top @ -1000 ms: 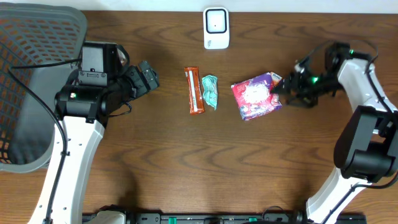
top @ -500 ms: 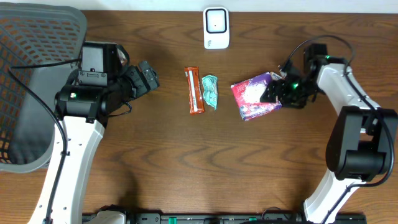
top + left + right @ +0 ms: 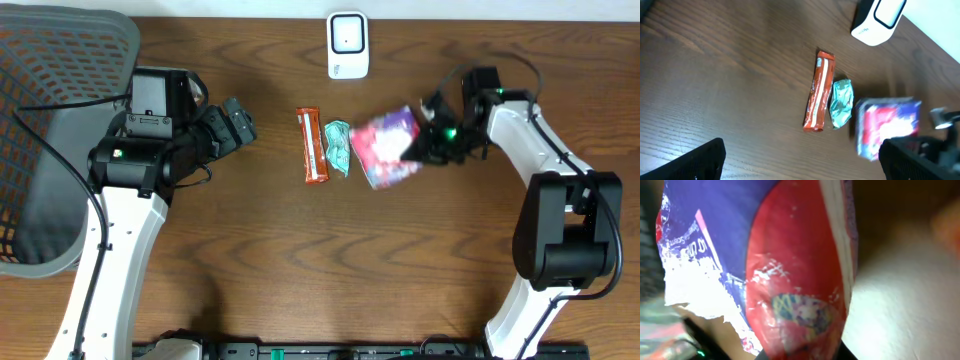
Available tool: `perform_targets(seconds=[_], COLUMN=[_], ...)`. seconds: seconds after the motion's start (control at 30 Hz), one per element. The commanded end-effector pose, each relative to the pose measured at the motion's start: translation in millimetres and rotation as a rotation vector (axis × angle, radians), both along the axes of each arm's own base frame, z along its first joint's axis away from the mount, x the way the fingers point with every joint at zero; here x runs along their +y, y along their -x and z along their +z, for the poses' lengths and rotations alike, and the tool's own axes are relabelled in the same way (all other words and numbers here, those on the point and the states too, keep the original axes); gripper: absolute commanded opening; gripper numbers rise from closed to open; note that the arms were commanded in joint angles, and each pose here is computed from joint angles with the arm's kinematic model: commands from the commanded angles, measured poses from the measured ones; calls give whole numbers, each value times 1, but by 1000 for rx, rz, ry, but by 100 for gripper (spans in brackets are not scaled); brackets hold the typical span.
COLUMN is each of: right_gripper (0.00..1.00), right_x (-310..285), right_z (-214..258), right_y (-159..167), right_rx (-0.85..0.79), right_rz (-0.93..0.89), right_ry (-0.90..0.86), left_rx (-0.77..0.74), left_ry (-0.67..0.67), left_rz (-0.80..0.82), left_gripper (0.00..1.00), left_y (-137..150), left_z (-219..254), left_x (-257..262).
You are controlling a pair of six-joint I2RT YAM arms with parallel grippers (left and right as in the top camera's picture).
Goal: Scan the item barcode
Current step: 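Hold the purple pack up in front of the white scanner, then carry the purple pack to the right corner and release it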
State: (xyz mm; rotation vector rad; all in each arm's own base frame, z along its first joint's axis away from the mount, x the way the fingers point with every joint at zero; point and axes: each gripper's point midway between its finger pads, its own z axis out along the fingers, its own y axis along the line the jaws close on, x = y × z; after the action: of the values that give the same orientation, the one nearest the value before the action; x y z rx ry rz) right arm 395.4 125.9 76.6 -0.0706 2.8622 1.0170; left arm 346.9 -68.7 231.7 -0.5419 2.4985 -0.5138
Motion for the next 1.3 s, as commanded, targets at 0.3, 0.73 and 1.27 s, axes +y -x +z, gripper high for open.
perform_targets(seconds=[0.3, 0.73, 1.27], right_gripper=[1, 1, 1], right_x=[36, 39, -384], right_z=[113, 123, 68], right_y=[-152, -190, -63], right_rx=[-426, -589, -226], right_rz=[-410, -443, -1222], right_ry=[-211, -294, 119], left_rx=[-4, -4, -4], left_ry=[3, 3, 3], left_rz=[4, 4, 4], left_gripper=[98, 98, 98], left_y=[0, 0, 0], left_z=[2, 2, 2], left_x=[1, 1, 1])
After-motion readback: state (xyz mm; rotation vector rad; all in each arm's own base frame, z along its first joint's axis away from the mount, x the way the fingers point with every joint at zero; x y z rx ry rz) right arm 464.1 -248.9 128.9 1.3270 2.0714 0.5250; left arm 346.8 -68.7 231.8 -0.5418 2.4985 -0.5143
